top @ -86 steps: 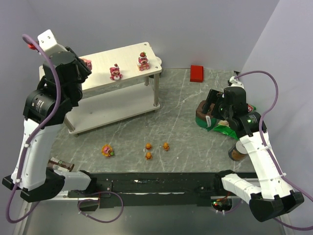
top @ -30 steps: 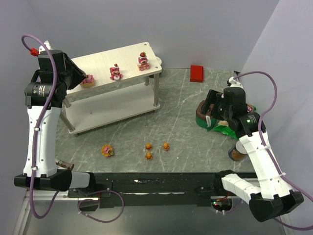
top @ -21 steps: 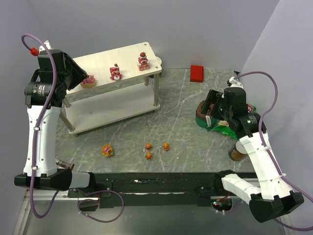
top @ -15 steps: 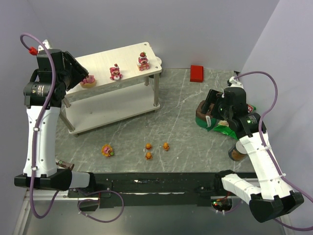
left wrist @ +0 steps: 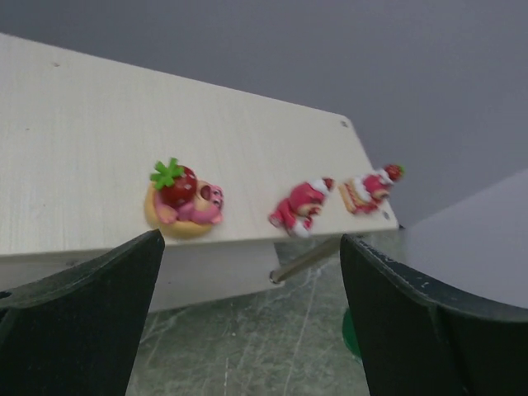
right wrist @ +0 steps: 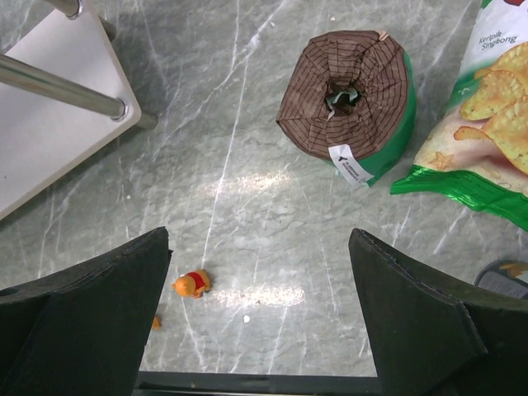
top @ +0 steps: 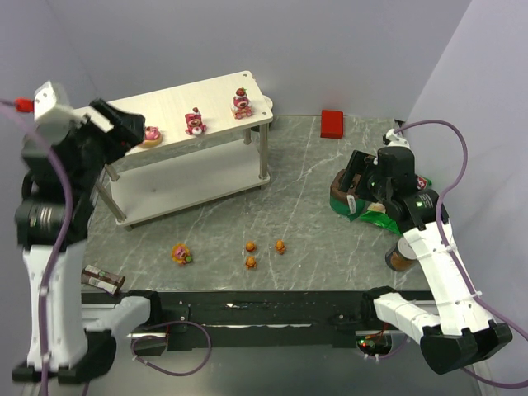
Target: Place and organize the plastic toys onto the shelf
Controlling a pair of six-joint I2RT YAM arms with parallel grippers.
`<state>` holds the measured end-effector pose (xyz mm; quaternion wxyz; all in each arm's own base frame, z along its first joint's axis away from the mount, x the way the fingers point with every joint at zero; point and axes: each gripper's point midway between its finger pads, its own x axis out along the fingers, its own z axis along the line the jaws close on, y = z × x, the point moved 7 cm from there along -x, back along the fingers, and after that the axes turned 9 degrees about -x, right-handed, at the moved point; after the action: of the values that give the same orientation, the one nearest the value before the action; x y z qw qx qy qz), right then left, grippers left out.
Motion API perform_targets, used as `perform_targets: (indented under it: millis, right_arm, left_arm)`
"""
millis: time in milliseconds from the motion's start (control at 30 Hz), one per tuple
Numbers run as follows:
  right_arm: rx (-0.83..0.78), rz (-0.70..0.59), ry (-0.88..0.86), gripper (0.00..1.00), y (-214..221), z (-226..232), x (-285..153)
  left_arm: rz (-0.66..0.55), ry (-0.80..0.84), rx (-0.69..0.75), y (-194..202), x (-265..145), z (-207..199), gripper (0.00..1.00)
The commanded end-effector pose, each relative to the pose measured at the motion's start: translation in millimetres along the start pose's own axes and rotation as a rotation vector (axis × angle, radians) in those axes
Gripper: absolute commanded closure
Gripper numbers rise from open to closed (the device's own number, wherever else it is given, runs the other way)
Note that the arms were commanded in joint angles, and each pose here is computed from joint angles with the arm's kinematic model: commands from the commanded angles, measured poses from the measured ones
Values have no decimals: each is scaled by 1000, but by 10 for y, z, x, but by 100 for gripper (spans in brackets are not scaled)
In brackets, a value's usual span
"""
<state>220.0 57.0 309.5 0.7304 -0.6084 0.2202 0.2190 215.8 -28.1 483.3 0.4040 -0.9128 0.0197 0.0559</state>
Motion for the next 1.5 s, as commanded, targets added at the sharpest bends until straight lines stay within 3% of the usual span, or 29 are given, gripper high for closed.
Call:
perform_targets:
  millis: [0,200,433,633,933,1467]
  right_arm:
    - [9,-46,-5,4,-132,12,-53]
    - [10,-29,-3,4,-95,11,-11]
    - [28,-11,-15,5,-22,23,41]
    - [40,-1,-24,5,19,30,79]
    - [36,8,-13,6,60,14,105]
    - [42,7,10,6,60,-6,116]
  left_arm:
    - [65,333,123,124,-471,-207,6]
    - [281,321,3,762,-671,183,4]
    - [458,-114,-205,1491,-607,977,3]
    - [443,-450,-297,1823,-551,1493,1]
    - [393,-594,-518,2275,-487,1887,2]
    - [453,-763,-569,2733,-192,2144,1]
